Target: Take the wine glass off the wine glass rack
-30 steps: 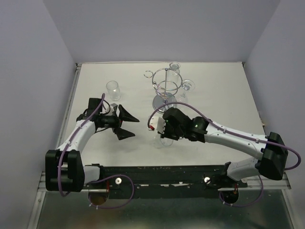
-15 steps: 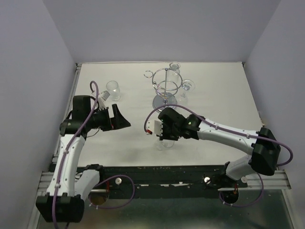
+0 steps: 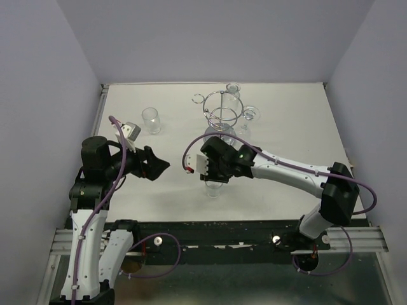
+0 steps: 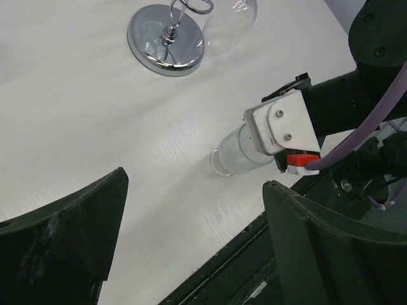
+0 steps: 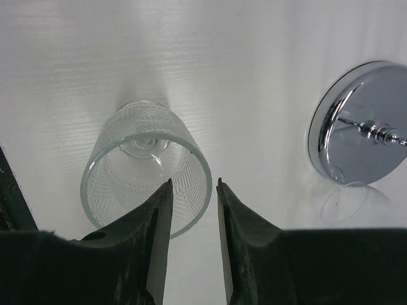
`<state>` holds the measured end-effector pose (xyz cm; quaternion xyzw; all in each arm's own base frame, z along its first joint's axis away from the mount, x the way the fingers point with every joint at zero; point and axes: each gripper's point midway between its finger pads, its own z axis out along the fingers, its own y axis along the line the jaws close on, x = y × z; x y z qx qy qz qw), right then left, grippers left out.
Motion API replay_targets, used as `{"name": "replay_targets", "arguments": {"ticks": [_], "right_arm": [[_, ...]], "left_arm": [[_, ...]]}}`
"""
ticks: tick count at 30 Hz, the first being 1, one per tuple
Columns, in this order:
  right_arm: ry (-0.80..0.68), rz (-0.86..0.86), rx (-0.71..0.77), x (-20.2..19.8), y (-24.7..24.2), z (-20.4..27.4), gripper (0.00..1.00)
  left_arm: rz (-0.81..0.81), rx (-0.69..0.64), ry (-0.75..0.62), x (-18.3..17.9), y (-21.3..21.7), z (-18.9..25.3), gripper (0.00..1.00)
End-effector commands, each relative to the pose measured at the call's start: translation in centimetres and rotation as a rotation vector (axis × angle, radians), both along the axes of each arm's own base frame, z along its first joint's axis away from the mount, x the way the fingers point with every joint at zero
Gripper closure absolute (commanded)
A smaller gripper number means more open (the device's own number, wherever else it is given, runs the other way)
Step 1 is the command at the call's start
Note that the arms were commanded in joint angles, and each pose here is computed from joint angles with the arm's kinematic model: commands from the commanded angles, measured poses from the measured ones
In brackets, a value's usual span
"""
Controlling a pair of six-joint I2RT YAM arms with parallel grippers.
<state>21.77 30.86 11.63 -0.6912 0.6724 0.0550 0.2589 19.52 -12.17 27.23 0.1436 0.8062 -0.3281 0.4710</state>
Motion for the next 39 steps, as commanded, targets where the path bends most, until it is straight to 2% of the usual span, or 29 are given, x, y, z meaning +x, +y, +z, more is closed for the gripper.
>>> {"name": "replay_targets", "arguments": {"ticks": [1, 4, 9, 11, 15, 18, 21, 27, 30, 35, 39], "right_arm": [[-0.013, -0.021, 0.01, 0.5, 0.2, 1.9, 0.56], [-0.027, -0.041, 0.045, 0.9, 0.3, 4.1, 0.54], [-0.058, -0.11, 0.118, 1.2, -1.5, 8.5, 0.5], [-0.074, -0.183, 0.158, 1.7, -3.5, 10.5, 0.46], [-0.167, -0.416, 0.308, 3.4, -9.1, 15.7, 0.33], [-0.314, -0.579, 0.366, 4.9, -14.4, 18.2, 0.25], [-0.428, -0.672, 0.348, 5.4, -18.6, 18.4, 0.2], [-0.458, -0.878, 0.361, 7.1, -23.5, 17.4, 0.19], [-0.486, -0.923, 0.384, 8.3, -24.5, 17.7, 0.17], [-0.524, -0.924, 0.412, 8.6, -24.9, 18.1, 0.17], [-0.511, -0.938, 0.408, 8.5, -25.2, 17.5, 0.15]], "left_arm": [[-0.071, 0.055, -0.139, -0.4, -0.1, 1.5, 0.01], [-0.147, 0.1, -0.228, -1.4, -0.4, 1.9, 0.01], [-0.321, 0.17, -0.27, -2.2, -1.2, 0.6, 0.01], [-0.363, 0.205, -0.262, -1.7, -1.3, 0.0, 0.02], [-0.504, 0.31, -0.262, -0.2, -2.9, -1.2, 0.08], [-0.611, 0.361, -0.255, 0.7, -4.9, -1.9, 0.13], [-0.662, 0.441, -0.179, 2.0, -6.6, -3.7, 0.2], [-0.735, 0.595, -0.042, 2.8, -11.0, -7.7, 0.34], [-0.726, 0.605, -0.015, 3.9, -12.5, -8.3, 0.41], [-0.711, 0.598, -0.004, 5.6, -14.8, -9.4, 0.44], [-0.746, 0.59, 0.047, 5.6, -16.3, -10.9, 0.48]]}}
